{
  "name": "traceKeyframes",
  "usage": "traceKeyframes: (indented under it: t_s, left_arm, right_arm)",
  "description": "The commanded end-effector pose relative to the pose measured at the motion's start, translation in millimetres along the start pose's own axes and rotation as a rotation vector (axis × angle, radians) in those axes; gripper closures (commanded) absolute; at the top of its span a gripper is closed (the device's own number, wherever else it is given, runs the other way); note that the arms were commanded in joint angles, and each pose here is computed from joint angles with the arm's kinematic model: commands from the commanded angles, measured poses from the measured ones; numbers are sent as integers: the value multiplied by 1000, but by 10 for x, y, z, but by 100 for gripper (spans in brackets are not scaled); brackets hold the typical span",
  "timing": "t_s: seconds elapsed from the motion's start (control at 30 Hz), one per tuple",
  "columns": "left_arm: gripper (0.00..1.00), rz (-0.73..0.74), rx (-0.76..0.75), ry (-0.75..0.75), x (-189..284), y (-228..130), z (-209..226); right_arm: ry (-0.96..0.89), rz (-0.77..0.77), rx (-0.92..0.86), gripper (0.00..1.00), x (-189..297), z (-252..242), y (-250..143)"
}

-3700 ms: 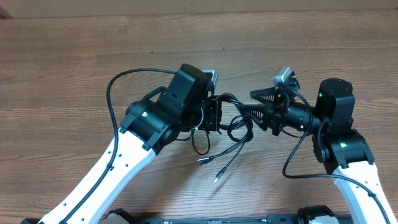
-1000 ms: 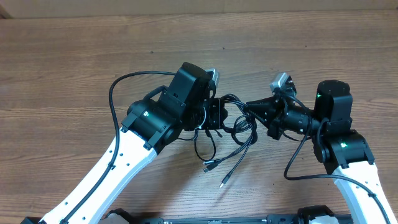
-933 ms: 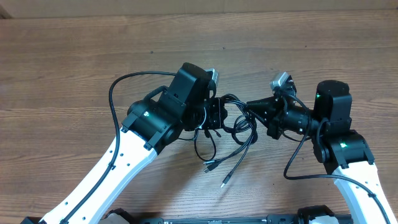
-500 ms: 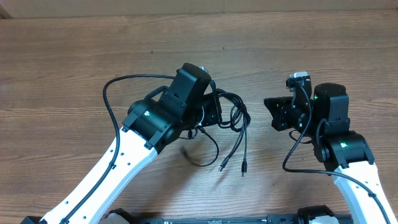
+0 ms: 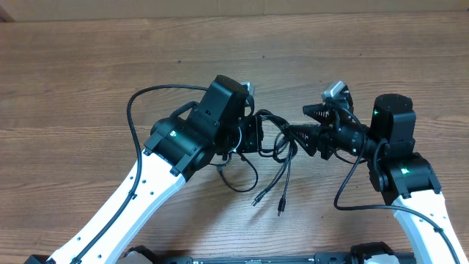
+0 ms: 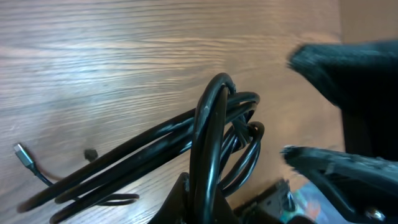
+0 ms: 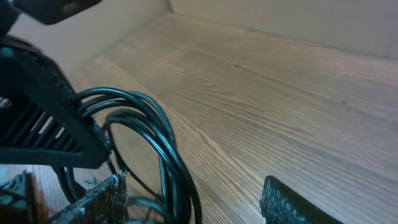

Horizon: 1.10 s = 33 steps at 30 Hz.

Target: Untangle cables

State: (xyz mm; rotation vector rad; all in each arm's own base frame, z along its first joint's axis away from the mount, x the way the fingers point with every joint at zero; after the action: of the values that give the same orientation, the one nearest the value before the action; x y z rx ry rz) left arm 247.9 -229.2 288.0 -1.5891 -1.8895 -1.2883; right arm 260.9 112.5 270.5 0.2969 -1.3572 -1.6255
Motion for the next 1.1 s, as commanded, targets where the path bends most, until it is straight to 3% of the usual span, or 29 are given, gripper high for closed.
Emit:
traceKeyframes:
  t_s: [0.0, 0.13, 0.23, 0.33, 0.43, 0.57, 0.83, 1.07]
  left_arm:
    - [96, 13, -113, -97, 59, 9, -134]
    - [96, 0, -119, -113, 62, 35, -161]
    - [96, -8, -114, -127, 64, 53, -182]
    - [96, -12, -115, -130, 65, 61, -189]
    - [96, -15, -108, -131, 65, 66, -191]
    - [96, -14, -89, -131, 65, 67, -191]
    - [96, -21, -61, -117, 64, 78, -176]
    - [96, -45, 51, -31, 56, 93, -67]
  right_arm:
    - [65, -25, 67, 33, 32, 97, 94]
    - [126, -23, 102, 38, 38, 165, 79]
    - [128, -14, 97, 53, 38, 166, 58]
    - [127, -4, 86, 61, 37, 165, 36]
    - [125, 0, 84, 81, 36, 161, 28]
    - [117, 1, 82, 96, 35, 153, 28]
    - [-66, 31, -55, 96, 31, -50, -22]
    - [-309, 41, -237, 96, 82, -308, -98]
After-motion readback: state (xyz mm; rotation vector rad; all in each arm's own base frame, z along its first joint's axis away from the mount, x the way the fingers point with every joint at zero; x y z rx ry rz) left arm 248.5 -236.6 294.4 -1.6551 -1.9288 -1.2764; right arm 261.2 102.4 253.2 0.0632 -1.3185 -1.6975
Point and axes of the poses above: each gripper's point midway between its finger pads, its own x axis back along the fingers, its own z axis along the line the jaws close on, y = z × x, the point moved 6 cm from there along x, back along the fingers, and after that the axes turned 6 degrees about -x, right-handed, at the moved point
